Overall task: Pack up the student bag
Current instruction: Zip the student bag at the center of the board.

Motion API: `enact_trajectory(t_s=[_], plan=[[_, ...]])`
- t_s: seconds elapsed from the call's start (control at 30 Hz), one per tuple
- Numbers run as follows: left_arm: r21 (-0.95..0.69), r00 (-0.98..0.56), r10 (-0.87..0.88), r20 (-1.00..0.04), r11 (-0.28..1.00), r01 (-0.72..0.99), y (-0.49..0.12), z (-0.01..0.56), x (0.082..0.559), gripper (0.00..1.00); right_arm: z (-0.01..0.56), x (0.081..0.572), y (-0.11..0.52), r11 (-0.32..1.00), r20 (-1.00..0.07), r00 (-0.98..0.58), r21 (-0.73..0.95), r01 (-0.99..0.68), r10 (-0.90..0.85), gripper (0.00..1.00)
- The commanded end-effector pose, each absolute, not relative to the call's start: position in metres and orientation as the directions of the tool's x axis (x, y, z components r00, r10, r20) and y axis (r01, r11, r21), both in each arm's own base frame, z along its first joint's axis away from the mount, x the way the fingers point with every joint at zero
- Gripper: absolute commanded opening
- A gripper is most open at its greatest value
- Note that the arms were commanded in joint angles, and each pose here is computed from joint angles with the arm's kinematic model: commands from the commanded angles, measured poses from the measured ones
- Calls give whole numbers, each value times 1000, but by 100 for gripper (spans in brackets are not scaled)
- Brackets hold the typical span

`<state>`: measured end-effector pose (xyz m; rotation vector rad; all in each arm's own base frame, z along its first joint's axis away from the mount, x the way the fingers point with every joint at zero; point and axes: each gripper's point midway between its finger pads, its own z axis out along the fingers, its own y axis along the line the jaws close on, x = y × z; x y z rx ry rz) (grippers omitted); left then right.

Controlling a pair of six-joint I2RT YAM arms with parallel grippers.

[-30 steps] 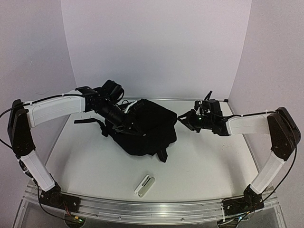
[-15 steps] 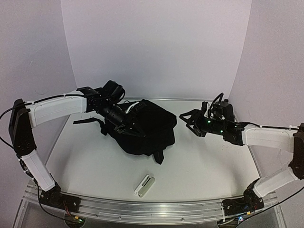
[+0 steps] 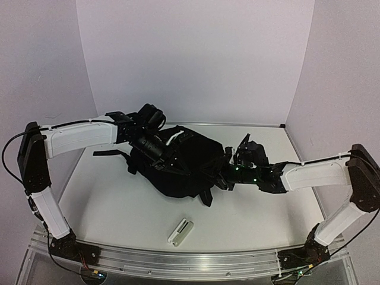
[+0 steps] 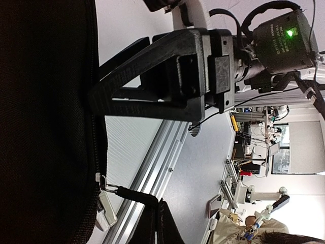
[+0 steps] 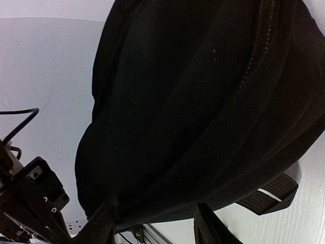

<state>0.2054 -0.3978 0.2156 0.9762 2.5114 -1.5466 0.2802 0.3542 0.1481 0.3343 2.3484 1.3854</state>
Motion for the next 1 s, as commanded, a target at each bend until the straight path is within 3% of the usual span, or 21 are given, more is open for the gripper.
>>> enact_trajectory(t_s=[0.0, 0.1, 0.27, 0.33, 0.63, 0.97], plan=[[-801, -737, 497, -459, 127, 585, -415, 264, 195, 0, 174, 290, 375, 395, -206, -884, 918, -26, 419, 48], [-803, -735, 506, -451, 129, 582, -414, 258, 193, 0, 174, 294, 380, 391, -210, -884, 920, -34, 418, 41], [-784, -733, 506, -455, 162, 599, -410, 249, 195, 0, 174, 299, 375, 400, -221, -863, 916, -24, 454, 7], [-765, -737, 500, -455, 205, 611, -405, 244, 201, 0, 173, 301, 368, 410, -229, -845, 912, -14, 482, 0], [-754, -790, 439, -428, 309, 580, -368, 239, 222, 0, 167, 306, 330, 461, -266, -782, 887, 31, 564, 0], [-740, -808, 428, -405, 366, 564, -343, 238, 221, 0, 173, 319, 281, 596, -389, -692, 799, 76, 609, 0]])
